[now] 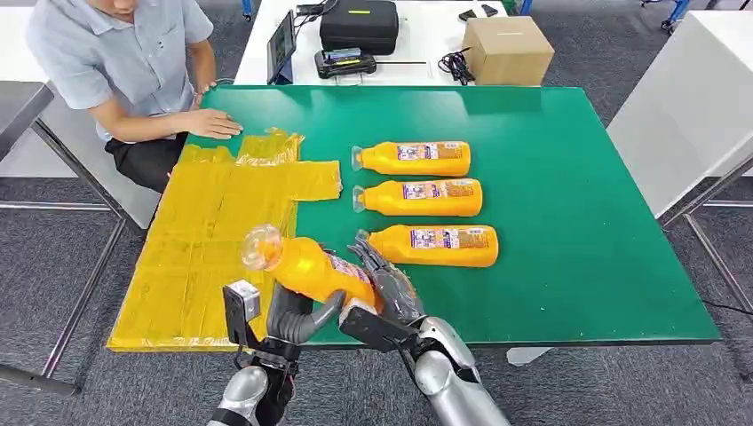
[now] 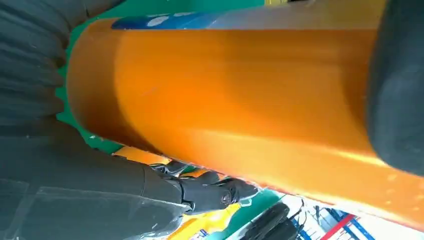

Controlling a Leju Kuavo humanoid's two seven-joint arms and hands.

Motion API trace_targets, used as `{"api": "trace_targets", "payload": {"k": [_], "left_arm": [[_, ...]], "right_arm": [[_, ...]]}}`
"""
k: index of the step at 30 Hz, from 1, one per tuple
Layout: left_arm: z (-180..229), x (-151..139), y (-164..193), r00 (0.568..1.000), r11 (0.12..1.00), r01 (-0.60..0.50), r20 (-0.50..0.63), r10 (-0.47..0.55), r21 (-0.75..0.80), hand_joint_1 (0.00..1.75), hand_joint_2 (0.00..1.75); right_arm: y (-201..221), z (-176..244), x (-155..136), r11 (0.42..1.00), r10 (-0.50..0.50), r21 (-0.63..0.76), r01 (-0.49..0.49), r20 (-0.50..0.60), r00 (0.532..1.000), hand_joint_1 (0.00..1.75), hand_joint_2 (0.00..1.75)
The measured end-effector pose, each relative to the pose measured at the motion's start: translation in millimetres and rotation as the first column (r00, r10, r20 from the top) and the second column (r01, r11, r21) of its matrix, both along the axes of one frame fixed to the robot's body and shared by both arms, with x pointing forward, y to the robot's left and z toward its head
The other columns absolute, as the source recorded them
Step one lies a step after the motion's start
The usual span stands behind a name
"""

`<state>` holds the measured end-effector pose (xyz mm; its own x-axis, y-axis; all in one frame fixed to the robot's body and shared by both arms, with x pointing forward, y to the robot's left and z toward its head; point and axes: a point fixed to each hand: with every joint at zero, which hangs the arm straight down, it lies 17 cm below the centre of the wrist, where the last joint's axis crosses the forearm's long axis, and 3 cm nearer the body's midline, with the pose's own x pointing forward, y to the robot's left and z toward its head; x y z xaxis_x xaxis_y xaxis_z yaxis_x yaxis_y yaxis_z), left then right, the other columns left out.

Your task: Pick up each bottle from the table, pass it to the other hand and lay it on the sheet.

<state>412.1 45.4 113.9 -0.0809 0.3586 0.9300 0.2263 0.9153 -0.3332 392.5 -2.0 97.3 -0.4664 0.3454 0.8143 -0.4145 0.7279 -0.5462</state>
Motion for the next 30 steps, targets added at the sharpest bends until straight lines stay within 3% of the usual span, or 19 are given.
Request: {"api": "trace_targets", "payload": {"k": [7,9,12,16,21,24,27,30], "left_arm": [[-1,1,2,1.0,0.999,-0.015,0.009,0.015,0.04,1.75,1.75],[-3,3,6,0.997,0.979,-0.062,0.049,0.053,0.196,1.75,1.75],[5,3,15,0.978,0.859,-0.171,0.19,0.087,0.483,1.75,1.75],[21,3,30,0.957,0.778,-0.249,0.27,0.107,0.576,1.75,1.75],[44,4,45,0.898,0.523,-0.411,0.432,0.09,0.746,1.75,1.75],[49,7,49,0.865,0.267,-0.492,0.5,0.041,0.829,1.75,1.75],[53,8,52,0.855,0.212,-0.513,0.516,0.044,0.832,1.75,1.75],[51,12,60,0.85,0.072,-0.526,0.524,0.044,0.847,1.75,1.75]], "right_arm": [[-2,0,1,1.0,-0.004,0.0,0.004,-0.001,1.0,0.0,1.75],[-6,-2,1,1.0,-0.02,0.003,0.02,-0.004,1.0,0.0,1.75],[-23,-4,1,0.997,-0.074,0.008,0.074,-0.01,0.997,0.0,1.75],[-43,-4,2,0.992,-0.127,0.016,0.127,-0.012,0.992,0.0,1.75],[-54,-1,0,0.989,-0.148,0.024,0.148,-0.008,0.989,0.0,1.75],[-57,1,0,0.988,-0.154,0.031,0.154,-0.004,0.988,0.0,1.75],[-58,4,0,0.987,-0.156,0.036,0.156,0.002,0.988,0.0,1.75],[-60,6,1,0.986,-0.158,0.05,0.157,0.007,0.987,0.0,1.75]]}}
